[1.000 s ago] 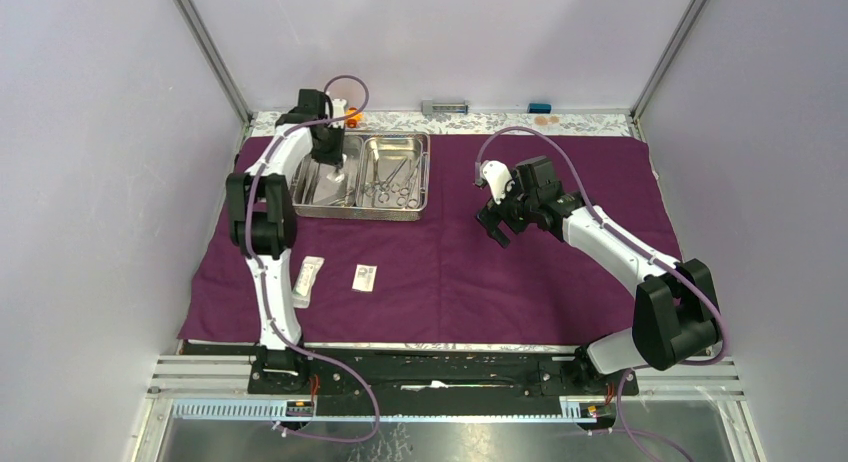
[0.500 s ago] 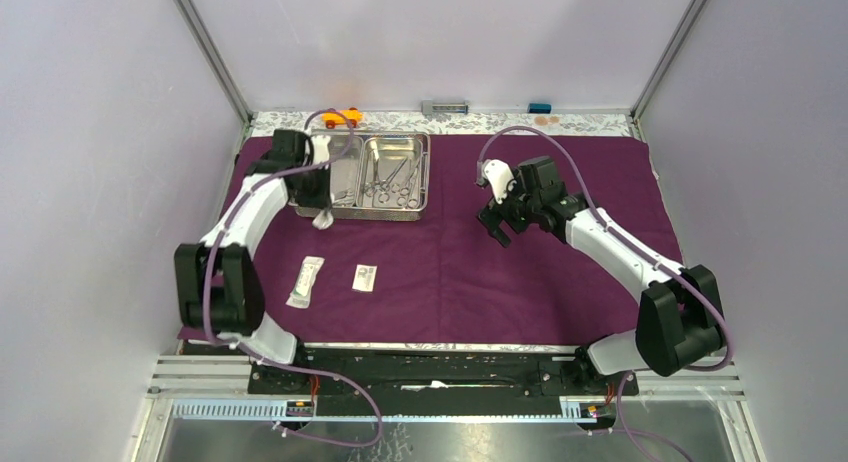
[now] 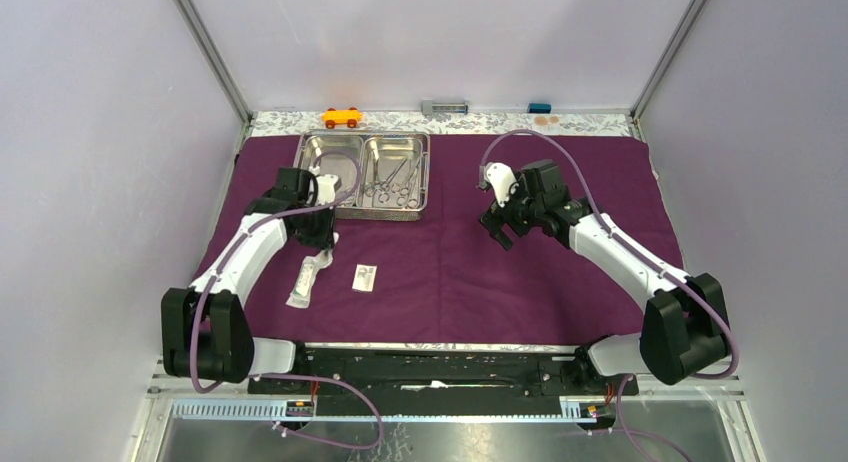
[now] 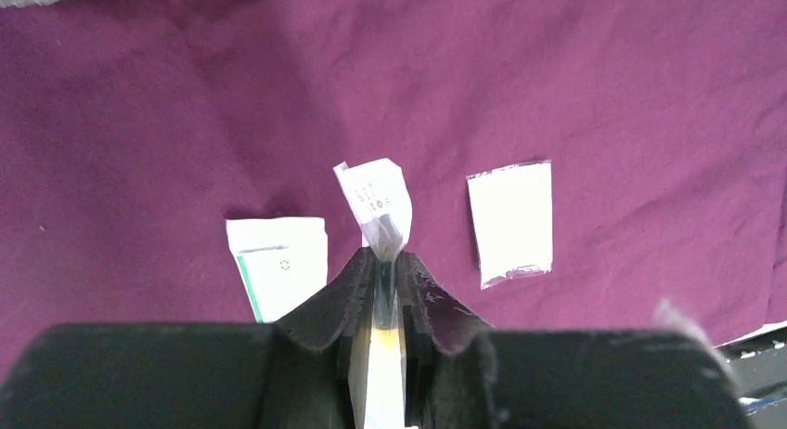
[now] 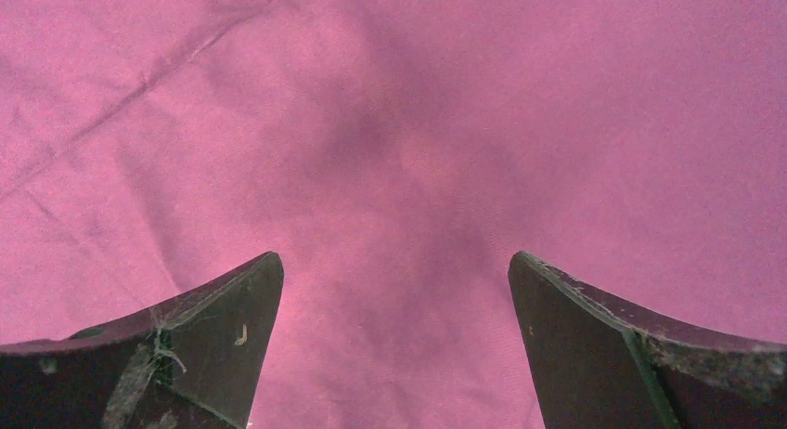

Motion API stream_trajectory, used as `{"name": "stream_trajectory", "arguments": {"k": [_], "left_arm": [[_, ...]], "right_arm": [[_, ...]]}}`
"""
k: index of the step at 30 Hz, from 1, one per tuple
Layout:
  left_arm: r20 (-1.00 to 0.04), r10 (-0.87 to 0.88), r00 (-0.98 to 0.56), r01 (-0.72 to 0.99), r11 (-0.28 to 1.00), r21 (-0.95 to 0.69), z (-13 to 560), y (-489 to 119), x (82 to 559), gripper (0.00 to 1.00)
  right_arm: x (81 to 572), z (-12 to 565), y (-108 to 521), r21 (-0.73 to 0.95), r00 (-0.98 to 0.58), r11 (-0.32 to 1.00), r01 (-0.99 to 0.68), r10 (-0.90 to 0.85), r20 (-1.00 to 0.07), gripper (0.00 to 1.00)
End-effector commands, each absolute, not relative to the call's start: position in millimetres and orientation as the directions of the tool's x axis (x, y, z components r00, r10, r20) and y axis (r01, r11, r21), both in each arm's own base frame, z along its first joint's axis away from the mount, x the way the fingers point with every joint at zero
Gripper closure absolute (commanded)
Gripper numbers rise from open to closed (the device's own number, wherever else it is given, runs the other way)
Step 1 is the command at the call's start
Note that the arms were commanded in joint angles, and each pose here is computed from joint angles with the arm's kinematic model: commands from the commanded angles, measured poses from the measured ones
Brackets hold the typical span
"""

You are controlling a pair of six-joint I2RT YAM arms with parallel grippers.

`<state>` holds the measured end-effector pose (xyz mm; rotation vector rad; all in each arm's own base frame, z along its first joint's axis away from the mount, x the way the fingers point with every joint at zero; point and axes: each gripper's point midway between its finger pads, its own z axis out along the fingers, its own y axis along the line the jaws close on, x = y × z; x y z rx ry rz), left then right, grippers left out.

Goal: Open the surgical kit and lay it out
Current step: Place the medical item in the surgical kit.

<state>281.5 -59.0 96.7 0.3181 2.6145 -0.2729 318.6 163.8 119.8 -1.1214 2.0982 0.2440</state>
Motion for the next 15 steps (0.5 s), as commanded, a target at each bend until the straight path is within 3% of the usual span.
{"name": "stream_trajectory", "arguments": {"k": [1, 15], "left_arm": [[-0.464, 0.212, -0.860, 0.304, 0.944, -0.131, 88.9, -60.2, 272.4, 0.83], [-0.175, 0.200, -0.964, 0.236, 0.946, -0.220, 36.9, -65.8, 253.2, 0.77]], "right_arm": [[325.0, 135.6, 165.4, -0.206, -0.296, 0.597, -0.775, -0.632, -0.716, 0.01], [329.3, 120.8, 158.5, -0.230, -0.311, 0.596, -0.770, -0.665, -0.679, 0.01]]}}
